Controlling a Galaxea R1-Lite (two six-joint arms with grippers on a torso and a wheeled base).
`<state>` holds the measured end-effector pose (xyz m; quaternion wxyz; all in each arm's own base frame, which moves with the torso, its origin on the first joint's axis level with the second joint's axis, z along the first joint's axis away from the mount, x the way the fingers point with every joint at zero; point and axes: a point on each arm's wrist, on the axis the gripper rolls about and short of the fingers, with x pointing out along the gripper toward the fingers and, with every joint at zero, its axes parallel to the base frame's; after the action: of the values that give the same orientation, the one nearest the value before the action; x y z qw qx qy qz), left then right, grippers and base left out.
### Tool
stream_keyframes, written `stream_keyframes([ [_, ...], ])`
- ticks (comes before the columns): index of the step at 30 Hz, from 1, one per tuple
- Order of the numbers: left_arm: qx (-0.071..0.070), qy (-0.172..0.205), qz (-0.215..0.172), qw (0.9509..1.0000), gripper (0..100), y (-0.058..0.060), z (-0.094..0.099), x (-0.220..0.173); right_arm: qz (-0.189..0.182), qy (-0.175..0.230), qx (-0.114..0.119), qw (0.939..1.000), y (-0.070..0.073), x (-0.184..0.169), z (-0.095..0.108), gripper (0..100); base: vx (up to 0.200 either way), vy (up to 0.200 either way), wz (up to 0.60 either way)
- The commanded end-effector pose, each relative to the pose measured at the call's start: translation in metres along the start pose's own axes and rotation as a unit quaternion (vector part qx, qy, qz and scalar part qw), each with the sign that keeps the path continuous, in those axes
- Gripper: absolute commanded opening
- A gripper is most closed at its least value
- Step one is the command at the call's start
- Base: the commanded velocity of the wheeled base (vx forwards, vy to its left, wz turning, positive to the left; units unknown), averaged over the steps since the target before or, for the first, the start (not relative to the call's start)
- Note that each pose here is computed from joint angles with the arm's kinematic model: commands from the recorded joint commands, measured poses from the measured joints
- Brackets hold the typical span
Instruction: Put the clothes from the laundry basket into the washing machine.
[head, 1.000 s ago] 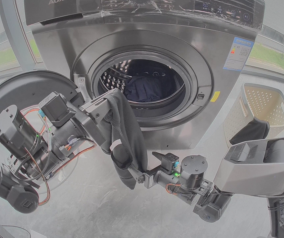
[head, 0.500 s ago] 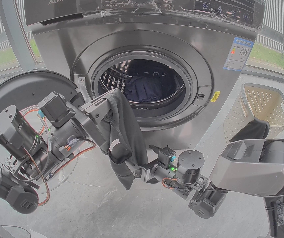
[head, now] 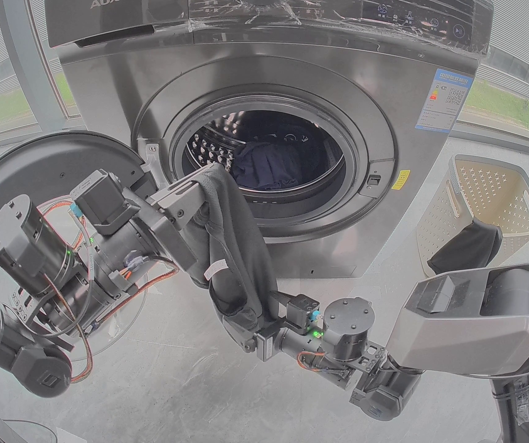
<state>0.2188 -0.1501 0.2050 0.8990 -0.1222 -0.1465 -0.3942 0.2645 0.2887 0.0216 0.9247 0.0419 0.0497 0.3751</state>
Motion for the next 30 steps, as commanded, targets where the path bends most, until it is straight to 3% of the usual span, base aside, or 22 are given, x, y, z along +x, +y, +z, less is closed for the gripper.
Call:
stream_keyframes([
  [1, -0.001, 0.000, -0.005, 1.0000, 0, -0.002, 0.000, 0.000, -0.009, -0.034, 0.001, 0.9994, -0.009, 0.020, 0.008, 100, 0.000, 0.000, 0.00],
  [10, -0.002, -0.005, -0.013, 0.9999, 0, -0.005, 0.004, -0.002, -0.043, -0.082, -0.001, 0.9957, -0.042, 0.043, 0.023, 100, 0.000, 0.000, 0.00],
  [23, -0.006, -0.009, -0.024, 0.9997, 0, -0.012, 0.008, -0.005, -0.035, -0.113, -0.006, 0.9929, -0.048, 0.071, 0.013, 100, 0.000, 0.000, 0.00],
  [24, -0.006, -0.010, -0.023, 0.9997, 0, -0.011, 0.008, -0.005, -0.034, -0.113, -0.006, 0.9929, -0.047, 0.071, 0.013, 0, 0.000, 0.000, 0.00],
  [30, -0.004, -0.008, -0.012, 0.9999, 0, -0.006, 0.006, -0.003, -0.034, -0.126, -0.006, 0.9915, -0.047, 0.066, 0.025, 0, 0.000, 0.000, 0.00],
])
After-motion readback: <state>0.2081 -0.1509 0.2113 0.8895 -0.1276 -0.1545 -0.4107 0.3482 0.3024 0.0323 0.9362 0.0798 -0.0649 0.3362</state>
